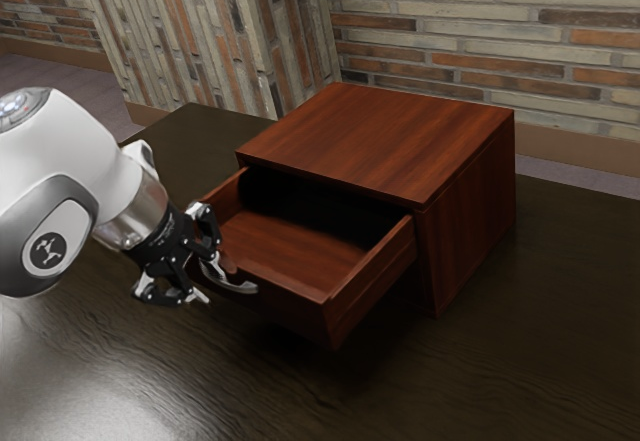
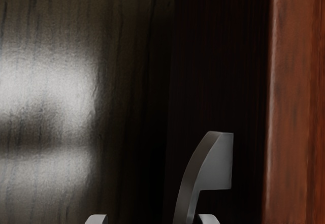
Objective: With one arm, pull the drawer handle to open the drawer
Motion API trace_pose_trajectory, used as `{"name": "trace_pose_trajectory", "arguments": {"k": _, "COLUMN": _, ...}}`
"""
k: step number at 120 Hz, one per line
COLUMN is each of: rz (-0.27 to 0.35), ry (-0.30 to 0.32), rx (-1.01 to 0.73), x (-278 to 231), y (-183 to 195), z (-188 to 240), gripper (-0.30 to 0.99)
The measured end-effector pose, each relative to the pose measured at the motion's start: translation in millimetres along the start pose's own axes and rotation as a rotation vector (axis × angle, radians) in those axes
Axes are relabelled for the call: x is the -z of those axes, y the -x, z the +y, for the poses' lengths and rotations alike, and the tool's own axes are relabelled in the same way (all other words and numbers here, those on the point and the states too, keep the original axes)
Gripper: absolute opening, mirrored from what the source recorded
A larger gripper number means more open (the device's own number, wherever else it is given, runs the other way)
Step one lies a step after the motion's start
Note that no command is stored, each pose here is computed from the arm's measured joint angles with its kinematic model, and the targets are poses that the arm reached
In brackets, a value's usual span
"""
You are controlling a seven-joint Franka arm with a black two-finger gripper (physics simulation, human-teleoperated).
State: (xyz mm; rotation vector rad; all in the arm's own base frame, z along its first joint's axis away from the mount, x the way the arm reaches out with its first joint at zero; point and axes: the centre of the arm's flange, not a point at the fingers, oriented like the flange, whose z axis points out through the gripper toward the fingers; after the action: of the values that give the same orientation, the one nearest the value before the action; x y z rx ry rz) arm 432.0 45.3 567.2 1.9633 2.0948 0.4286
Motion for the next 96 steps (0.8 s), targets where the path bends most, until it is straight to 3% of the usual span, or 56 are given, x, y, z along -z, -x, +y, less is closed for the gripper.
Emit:
{"name": "trace_pose_trajectory", "arguments": {"k": 22, "rz": 0.018, "ry": 0.013, "rx": -0.014, "x": 7.7, "y": 0.2, "z": -0.3, "gripper": 0.25}}
{"name": "trace_pose_trajectory", "arguments": {"k": 36, "rz": 0.036, "ry": 0.058, "rx": -0.035, "x": 31.5, "y": 4.8, "z": 7.2, "gripper": 0.26}}
{"name": "trace_pose_trajectory", "arguments": {"k": 49, "rz": 0.047, "ry": 0.155, "rx": -0.028, "x": 132.4, "y": -0.7, "z": 80.6, "gripper": 0.4}}
{"name": "trace_pose_trajectory", "arguments": {"k": 55, "rz": 0.04, "ry": 0.161, "rx": -0.017, "x": 178.3, "y": -2.9, "z": 103.0, "gripper": 0.46}}
{"name": "trace_pose_trajectory", "arguments": {"k": 64, "rz": 0.023, "ry": 0.085, "rx": -0.009, "x": 198.3, "y": -1.2, "z": 102.1, "gripper": 0.53}}
{"name": "trace_pose_trajectory", "arguments": {"k": 82, "rz": 0.005, "ry": -0.159, "rx": 0.013, "x": 144.4, "y": -6.3, "z": 84.2, "gripper": 0.61}}
{"name": "trace_pose_trajectory", "arguments": {"k": 96, "rz": -0.001, "ry": -0.236, "rx": 0.019, "x": 126.7, "y": -10.1, "z": 75.5, "gripper": 0.65}}
